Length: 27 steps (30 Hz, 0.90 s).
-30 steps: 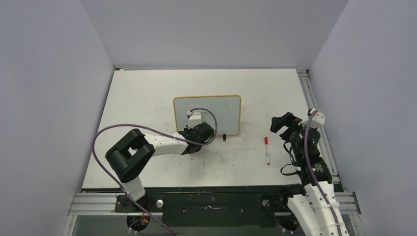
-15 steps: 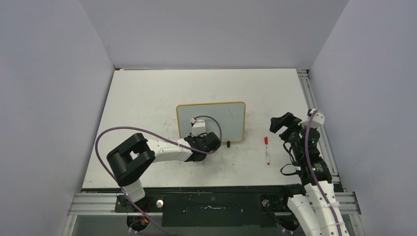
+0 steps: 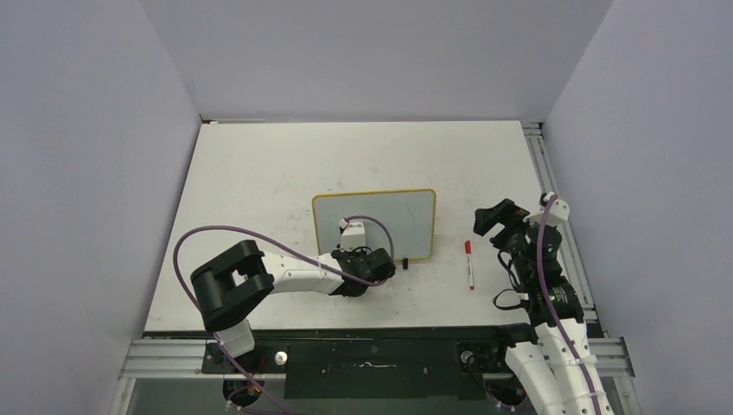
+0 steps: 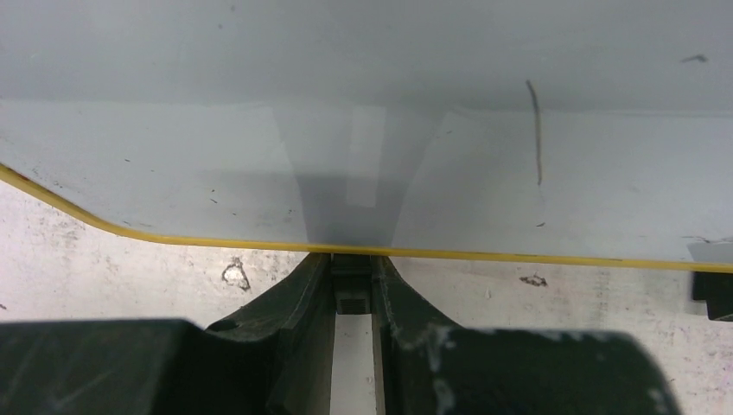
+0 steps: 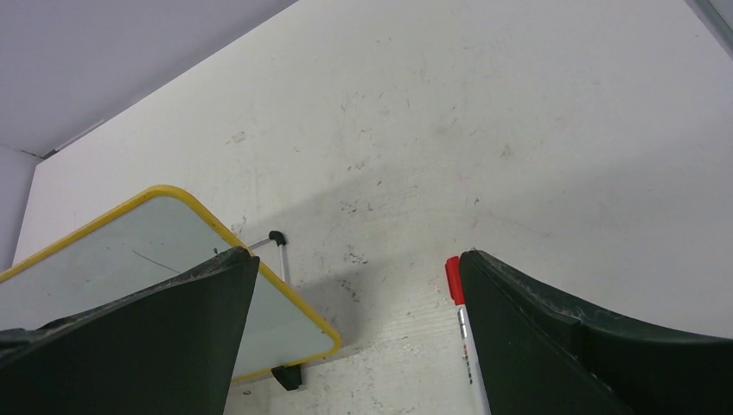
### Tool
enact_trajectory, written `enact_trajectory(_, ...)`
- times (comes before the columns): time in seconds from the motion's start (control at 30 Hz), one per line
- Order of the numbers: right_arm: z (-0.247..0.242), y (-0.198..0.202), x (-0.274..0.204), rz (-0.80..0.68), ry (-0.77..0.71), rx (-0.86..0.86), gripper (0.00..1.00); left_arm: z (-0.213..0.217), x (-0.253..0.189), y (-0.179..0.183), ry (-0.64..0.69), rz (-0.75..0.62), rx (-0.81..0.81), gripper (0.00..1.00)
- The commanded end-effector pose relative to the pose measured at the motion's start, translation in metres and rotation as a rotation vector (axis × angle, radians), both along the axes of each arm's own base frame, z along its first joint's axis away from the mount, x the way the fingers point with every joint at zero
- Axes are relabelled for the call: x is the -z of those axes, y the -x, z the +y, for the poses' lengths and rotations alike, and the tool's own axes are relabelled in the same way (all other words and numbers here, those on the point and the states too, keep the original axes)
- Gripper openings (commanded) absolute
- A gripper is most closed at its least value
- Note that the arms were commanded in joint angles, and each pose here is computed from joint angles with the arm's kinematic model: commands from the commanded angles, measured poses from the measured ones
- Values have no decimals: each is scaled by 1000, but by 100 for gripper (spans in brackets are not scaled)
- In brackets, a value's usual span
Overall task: Write a sentence on the whiteboard
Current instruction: Move the whiteboard to the center of the board.
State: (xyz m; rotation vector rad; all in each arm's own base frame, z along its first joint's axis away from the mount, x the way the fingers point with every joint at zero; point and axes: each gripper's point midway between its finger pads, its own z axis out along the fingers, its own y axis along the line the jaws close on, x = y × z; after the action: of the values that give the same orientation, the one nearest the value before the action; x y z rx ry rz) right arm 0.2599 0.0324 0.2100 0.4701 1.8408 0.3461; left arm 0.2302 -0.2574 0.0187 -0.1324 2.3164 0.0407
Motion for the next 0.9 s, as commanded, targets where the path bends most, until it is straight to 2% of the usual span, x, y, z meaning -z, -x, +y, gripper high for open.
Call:
enact_trajectory(0.0, 6, 2, -22, -60, -25, -29, 90, -10, -12, 16, 46, 29, 7, 4)
enact_trajectory(0.37, 5, 6, -20, -52, -21, -25, 90, -10, -18, 23, 44, 22, 23, 32)
enact_trajectory(0.63, 4, 7, -21, -52, -14, -27, 90, -10, -34, 31, 41, -32, 51, 41)
enact_trajectory(0.87, 6, 9, -17, -36, -6, -42, 90, -4, -56, 49, 94, -67, 96, 68)
